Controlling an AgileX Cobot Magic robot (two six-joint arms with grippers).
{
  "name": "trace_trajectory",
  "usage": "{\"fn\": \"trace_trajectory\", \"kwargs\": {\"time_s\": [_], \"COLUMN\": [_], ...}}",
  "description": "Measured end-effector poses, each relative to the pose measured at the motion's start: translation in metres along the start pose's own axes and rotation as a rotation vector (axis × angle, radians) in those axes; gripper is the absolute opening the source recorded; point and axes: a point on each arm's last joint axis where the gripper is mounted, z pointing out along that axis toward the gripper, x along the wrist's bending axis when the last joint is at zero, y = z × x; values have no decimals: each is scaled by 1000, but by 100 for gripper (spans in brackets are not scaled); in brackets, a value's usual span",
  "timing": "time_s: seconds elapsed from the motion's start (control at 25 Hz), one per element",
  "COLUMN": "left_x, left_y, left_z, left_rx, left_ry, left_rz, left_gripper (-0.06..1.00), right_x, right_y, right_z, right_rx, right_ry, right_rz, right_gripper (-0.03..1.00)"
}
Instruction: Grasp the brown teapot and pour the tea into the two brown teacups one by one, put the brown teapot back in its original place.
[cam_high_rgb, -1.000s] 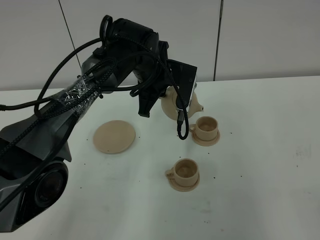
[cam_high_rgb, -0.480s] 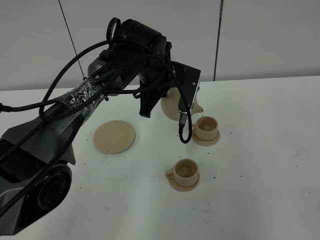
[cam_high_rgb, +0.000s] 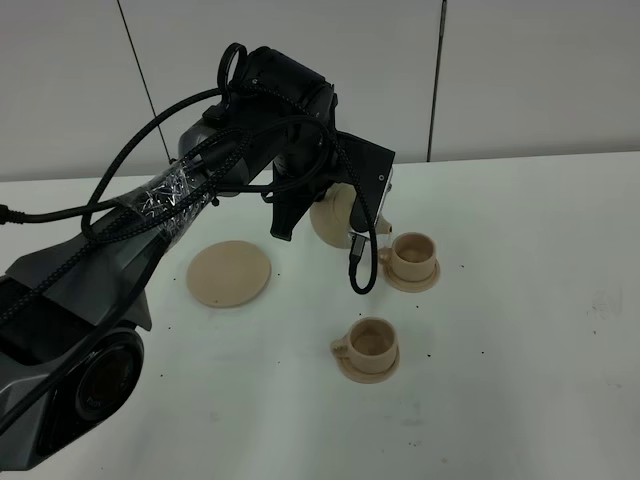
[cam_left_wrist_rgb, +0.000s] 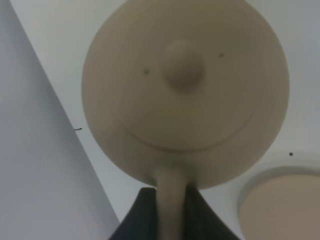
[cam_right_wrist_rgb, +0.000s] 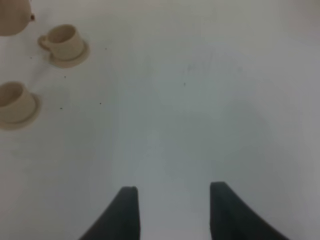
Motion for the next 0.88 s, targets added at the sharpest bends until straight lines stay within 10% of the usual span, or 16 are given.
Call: {"fn": "trace_trajectory", "kwargs": {"time_s": [0.88], "left_x": [3], "left_y": [11], "left_z": [-4], "left_rx": [29], "left_ry": [48], "left_rz": [32], "left_gripper": [17], "right_x": [0], "right_y": [0], "right_z": [0], "right_rx": [0], "right_ry": [0], "right_rz": [0], "right_gripper": [32]}}
